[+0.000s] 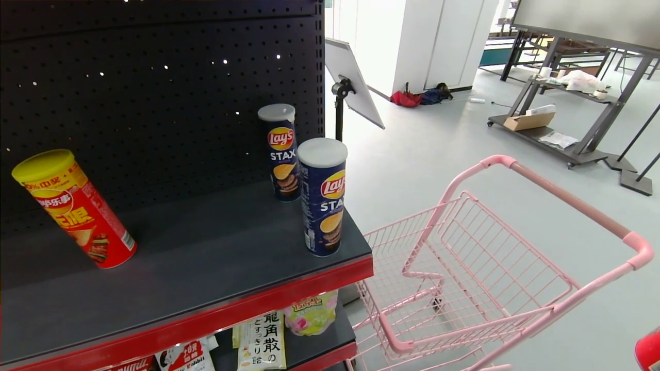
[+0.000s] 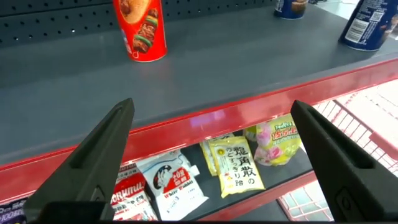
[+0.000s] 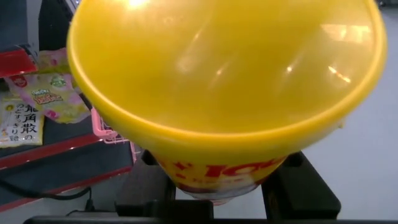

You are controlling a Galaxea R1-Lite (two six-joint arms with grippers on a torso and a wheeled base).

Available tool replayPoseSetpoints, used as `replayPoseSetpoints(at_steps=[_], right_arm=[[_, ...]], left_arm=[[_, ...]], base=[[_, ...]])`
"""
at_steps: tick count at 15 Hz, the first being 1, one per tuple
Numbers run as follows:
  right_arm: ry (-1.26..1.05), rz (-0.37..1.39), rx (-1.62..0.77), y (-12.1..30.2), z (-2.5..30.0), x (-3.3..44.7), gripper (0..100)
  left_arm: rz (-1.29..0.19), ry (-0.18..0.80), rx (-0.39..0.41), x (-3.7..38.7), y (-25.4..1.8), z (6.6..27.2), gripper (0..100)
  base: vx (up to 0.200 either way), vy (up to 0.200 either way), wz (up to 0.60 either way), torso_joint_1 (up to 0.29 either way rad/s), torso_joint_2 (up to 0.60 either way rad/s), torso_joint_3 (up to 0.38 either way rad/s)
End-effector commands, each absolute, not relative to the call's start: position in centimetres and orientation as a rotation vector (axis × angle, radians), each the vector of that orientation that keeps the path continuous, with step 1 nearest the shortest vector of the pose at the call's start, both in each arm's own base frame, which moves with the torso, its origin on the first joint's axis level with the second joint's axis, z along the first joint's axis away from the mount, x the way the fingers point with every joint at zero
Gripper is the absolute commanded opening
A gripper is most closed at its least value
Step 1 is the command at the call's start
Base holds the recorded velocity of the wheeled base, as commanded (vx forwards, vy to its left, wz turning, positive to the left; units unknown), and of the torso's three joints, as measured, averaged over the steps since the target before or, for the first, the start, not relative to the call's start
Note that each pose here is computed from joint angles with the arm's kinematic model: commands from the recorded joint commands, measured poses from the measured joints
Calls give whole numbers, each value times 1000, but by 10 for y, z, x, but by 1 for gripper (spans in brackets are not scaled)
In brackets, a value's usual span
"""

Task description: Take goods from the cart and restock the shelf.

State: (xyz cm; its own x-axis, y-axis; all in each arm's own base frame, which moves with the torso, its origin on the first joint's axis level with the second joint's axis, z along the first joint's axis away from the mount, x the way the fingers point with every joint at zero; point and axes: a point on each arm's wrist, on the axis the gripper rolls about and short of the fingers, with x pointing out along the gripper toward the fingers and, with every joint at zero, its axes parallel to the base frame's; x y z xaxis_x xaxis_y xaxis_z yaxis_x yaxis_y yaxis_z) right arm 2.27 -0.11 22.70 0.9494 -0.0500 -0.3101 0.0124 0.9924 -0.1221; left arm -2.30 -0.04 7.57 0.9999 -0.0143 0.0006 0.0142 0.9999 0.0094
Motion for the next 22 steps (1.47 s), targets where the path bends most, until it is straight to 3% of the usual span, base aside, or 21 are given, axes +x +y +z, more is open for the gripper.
replayPoseSetpoints(at_steps=[1,8,12,16,22], right_arm=[[333,-33,-120,-1,226,25,0],[329,-30,-118,-1,224,23,0],[300,-38,-62,-1,217,12,0],[185,30,-37,-1,179,-9,0],[168,32,-38,-2,166,-16,0]], left_arm=[[-14,0,9,-23,0,76,100],[-14,0,9,-23,0,76,100],[-14,0,3,-23,0,76,100],[-15,0,9,-23,0,76,100],[-17,0,11,-23,0,76,100]], base=[[0,0,600,17,-17,-22],[0,0,600,6,-2,0],[0,0,0,0,0,0],[0,0,0,0,0,0],[0,200,0,4,4,-1]])
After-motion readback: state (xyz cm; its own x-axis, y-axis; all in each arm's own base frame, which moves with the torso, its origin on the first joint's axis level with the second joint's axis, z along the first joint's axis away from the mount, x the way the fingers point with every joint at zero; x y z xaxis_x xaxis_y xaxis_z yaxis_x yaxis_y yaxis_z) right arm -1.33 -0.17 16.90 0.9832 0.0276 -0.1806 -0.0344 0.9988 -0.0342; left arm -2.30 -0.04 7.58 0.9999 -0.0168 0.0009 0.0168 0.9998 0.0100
